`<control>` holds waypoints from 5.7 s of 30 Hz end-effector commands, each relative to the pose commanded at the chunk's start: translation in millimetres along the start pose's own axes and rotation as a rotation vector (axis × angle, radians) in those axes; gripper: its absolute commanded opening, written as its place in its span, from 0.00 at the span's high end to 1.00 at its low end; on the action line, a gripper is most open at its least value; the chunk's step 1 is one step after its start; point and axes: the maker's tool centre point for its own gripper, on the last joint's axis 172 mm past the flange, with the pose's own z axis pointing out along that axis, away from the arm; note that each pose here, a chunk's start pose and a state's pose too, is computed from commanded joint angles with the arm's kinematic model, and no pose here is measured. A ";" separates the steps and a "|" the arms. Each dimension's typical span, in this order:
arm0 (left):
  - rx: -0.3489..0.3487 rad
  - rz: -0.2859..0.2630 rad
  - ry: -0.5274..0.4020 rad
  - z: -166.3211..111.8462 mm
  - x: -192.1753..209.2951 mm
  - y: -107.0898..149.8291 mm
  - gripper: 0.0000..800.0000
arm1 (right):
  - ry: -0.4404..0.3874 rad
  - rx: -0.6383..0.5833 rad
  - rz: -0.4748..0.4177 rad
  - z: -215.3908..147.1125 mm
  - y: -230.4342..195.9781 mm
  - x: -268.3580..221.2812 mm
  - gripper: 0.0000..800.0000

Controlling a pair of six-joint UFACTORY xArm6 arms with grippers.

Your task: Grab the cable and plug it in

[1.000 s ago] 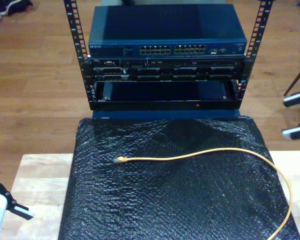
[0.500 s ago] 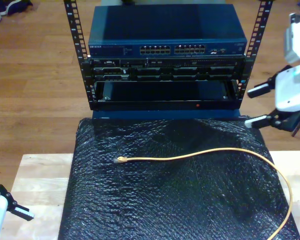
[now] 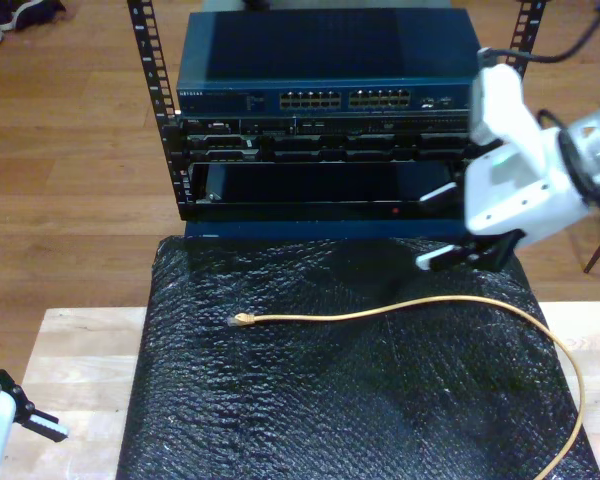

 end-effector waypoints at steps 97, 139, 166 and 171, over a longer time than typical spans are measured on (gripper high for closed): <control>-0.015 -0.042 0.012 6.5 -8.3 -2.6 0.00 | -0.742 0.015 -0.267 252.5 -7.5 -3.4 0.36; -0.015 -0.041 0.012 6.0 -8.0 -2.7 0.00 | -0.756 0.007 -0.293 251.6 -6.0 -4.7 0.78; -0.020 -0.040 0.016 5.2 -6.3 -2.0 0.00 | -0.729 -0.029 -0.291 215.6 1.1 22.9 0.99; -0.018 -0.037 0.014 4.5 -5.3 -2.9 0.00 | -0.760 -0.005 -0.271 196.0 -5.5 18.8 0.99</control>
